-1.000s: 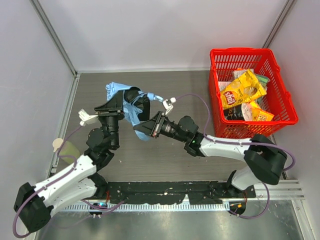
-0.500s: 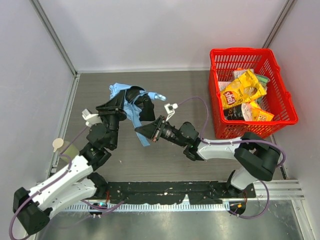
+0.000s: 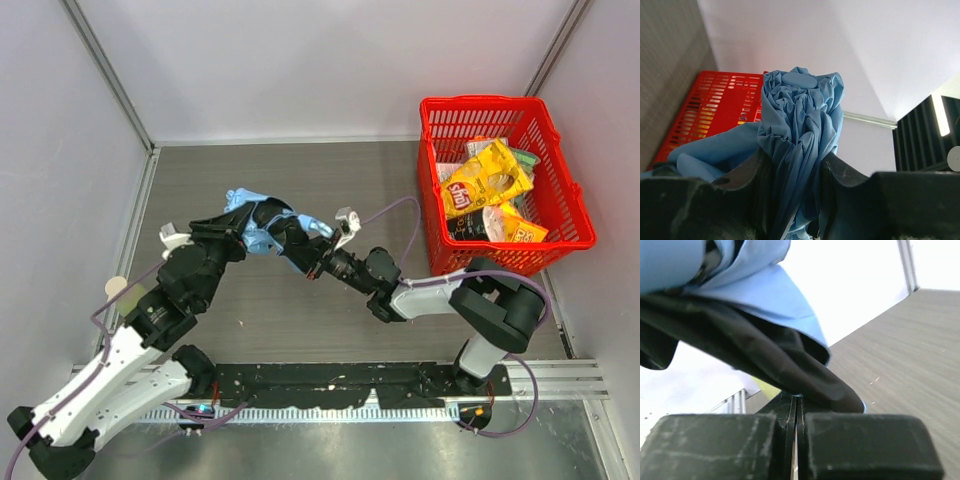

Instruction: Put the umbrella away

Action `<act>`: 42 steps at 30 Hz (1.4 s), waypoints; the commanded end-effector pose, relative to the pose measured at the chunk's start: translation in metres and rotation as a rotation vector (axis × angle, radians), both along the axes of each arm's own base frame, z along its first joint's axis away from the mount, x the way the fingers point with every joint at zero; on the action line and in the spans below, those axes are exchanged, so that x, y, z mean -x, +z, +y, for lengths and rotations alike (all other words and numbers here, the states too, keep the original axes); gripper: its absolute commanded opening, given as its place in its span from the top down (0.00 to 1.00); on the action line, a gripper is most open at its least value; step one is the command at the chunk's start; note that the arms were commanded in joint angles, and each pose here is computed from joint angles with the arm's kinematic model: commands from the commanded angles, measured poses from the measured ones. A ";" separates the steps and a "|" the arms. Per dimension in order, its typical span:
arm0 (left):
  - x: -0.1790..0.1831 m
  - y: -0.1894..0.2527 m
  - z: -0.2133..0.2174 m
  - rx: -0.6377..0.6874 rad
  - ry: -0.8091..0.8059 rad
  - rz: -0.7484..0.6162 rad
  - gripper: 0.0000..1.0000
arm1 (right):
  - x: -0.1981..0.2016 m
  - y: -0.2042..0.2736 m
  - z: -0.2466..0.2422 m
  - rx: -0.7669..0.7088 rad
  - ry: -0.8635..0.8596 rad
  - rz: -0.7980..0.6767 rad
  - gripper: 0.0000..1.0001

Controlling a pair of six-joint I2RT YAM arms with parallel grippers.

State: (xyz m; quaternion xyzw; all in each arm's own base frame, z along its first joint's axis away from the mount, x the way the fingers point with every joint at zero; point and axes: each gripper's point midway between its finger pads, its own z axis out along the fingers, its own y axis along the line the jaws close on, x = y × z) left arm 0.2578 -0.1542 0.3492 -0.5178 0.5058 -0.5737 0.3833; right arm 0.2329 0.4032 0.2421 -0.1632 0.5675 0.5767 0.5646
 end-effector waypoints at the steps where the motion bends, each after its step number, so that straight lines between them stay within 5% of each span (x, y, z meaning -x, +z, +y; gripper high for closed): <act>1: 0.037 0.068 0.008 0.115 -0.111 -0.106 1.00 | -0.037 -0.016 -0.024 0.117 -0.187 -0.174 0.99; 16: 0.087 -0.024 -0.041 -0.089 -0.498 0.095 1.00 | -0.038 -0.005 -0.040 0.192 -0.240 -0.551 0.99; 23: 0.105 -0.103 -0.034 -0.399 -0.582 0.253 1.00 | -0.023 -0.020 -0.051 0.243 -0.203 -0.634 0.99; 28: 0.095 -0.149 -0.021 -0.580 -0.538 0.300 1.00 | -0.020 -0.031 -0.049 0.291 -0.177 -0.648 0.99; 42: 0.061 -0.239 -0.011 -0.705 -0.531 0.481 1.00 | -0.029 -0.061 -0.047 0.487 -0.258 -0.716 0.99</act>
